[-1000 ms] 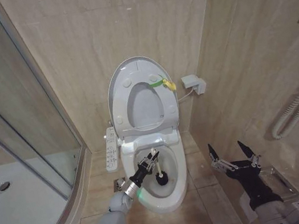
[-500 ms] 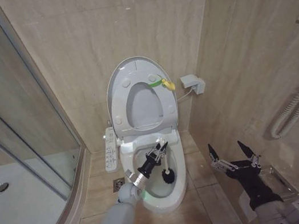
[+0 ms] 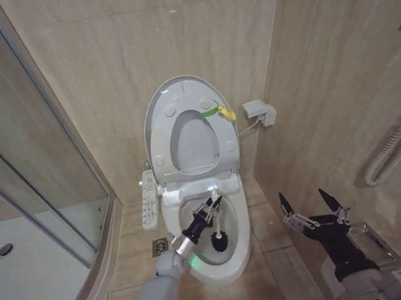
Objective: Open the toilet lid, clean the toilet bowl with a toilet brush, close the toilet lid, and flush.
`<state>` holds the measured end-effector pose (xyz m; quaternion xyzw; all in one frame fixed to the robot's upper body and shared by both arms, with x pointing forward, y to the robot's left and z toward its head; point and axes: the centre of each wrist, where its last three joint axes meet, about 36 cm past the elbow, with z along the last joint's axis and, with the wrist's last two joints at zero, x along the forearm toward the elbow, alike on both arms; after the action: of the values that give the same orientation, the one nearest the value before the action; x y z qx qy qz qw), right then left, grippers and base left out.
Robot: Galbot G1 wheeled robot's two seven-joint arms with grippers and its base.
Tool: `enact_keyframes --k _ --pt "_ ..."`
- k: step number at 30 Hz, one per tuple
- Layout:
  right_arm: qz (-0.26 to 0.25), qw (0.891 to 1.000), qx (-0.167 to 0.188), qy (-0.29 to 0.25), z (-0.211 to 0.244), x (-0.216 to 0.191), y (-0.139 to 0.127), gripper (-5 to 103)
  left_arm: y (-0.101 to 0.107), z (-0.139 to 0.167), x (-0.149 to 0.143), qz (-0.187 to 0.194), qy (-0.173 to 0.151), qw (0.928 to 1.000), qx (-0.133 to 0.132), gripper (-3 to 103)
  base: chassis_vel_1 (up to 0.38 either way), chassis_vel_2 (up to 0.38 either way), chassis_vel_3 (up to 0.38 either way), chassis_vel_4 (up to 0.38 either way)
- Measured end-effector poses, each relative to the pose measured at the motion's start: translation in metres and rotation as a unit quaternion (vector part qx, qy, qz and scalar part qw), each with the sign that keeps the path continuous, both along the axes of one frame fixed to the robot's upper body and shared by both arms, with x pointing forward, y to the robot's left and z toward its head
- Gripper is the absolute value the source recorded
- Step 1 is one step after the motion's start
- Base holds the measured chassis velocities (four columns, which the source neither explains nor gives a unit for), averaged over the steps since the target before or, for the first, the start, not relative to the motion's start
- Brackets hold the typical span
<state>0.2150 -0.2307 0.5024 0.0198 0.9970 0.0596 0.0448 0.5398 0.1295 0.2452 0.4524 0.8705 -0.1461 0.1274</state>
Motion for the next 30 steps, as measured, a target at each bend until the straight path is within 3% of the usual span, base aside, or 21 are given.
enact_keyframes --k 5,9,11,15,18,23,30 --pt "0.0 1.0 0.0 0.0 0.0 0.0 0.0 100 -0.015 -0.007 -0.002 0.001 -0.002 0.9999 -0.013 21 0.0 0.0 0.0 0.0" --pt "0.0 1.0 0.0 0.0 0.0 0.0 0.0 100 -0.003 -0.024 -0.012 -0.006 0.004 1.0 0.003 21 0.0 0.0 0.0 0.0" --pt "0.0 1.0 0.0 0.0 0.0 0.0 0.0 100 0.017 -0.032 -0.024 -0.009 0.008 0.9997 0.019 21 0.0 0.0 0.0 0.0" --pt "0.0 1.0 0.0 0.0 0.0 0.0 0.0 100 0.035 -0.027 -0.03 -0.007 0.006 0.9997 0.024 22 0.0 0.0 0.0 0.0" --pt "0.0 1.0 0.0 0.0 0.0 0.0 0.0 100 0.039 -0.014 -0.031 -0.009 -0.003 0.9998 0.015 22 0.0 0.0 0.0 0.0" --pt "0.0 1.0 0.0 0.0 0.0 0.0 0.0 100 0.039 0.023 -0.041 -0.005 -0.024 0.9994 -0.023 20 0.0 0.0 0.0 0.0" --pt "0.0 1.0 0.0 0.0 0.0 0.0 0.0 100 0.056 0.003 -0.064 0.015 -0.012 0.9995 -0.025 20 0.0 0.0 0.0 0.0"
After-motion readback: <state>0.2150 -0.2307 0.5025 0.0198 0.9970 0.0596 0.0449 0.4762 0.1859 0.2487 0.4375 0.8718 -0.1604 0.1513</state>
